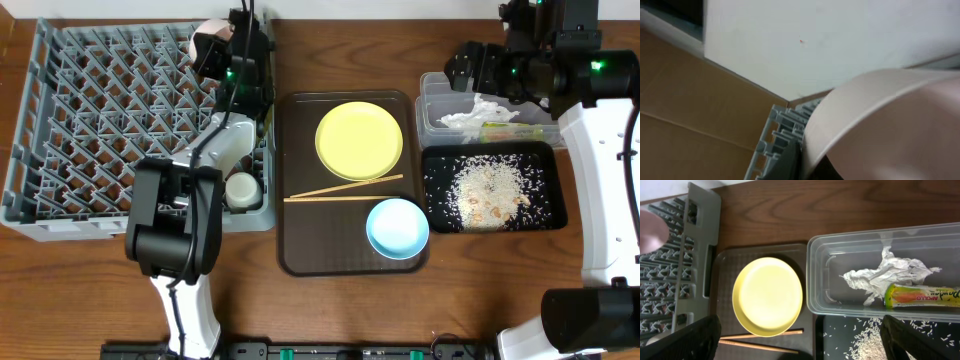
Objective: Sort waste into correct bins and load items into the dishwasher
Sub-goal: 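Set the pink bowl upright between rack tines and open the left gripper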
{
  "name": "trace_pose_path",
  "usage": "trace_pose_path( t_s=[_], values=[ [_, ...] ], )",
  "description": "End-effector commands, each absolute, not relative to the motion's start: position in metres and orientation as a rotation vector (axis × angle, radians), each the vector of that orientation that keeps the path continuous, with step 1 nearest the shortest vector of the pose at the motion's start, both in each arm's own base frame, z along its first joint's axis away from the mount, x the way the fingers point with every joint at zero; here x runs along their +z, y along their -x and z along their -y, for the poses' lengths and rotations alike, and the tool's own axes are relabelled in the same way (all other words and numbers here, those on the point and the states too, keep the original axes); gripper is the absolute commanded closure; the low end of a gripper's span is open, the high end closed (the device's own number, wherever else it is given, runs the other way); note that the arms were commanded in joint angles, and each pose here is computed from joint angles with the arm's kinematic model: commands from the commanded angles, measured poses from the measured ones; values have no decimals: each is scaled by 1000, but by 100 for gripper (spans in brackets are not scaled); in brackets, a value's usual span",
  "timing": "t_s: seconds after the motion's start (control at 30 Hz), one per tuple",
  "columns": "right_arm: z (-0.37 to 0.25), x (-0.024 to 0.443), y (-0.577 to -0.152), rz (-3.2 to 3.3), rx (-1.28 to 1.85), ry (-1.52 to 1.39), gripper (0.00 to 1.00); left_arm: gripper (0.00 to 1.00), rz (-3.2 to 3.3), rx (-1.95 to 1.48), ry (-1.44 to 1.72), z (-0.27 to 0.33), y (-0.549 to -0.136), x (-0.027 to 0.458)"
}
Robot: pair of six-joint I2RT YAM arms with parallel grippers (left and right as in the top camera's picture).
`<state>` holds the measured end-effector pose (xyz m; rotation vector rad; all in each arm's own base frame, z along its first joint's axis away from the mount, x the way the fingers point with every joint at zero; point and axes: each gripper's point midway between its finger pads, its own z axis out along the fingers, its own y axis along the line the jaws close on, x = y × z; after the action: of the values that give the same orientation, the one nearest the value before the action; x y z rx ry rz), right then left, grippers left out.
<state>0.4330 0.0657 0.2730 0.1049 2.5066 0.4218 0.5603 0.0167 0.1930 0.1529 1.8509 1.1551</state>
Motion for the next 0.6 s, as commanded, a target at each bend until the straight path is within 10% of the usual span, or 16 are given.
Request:
trace_pose_path(
  t_s=[0.0, 0.57],
  values=[
    [-68, 270, -434, -2514, 423, -109, 1, 92, -1802, 1180, -55, -19, -560, 202],
    [-68, 270, -434, -2514, 423, -109, 1, 91, -1825, 1295, 154, -39, -542, 166]
  ],
)
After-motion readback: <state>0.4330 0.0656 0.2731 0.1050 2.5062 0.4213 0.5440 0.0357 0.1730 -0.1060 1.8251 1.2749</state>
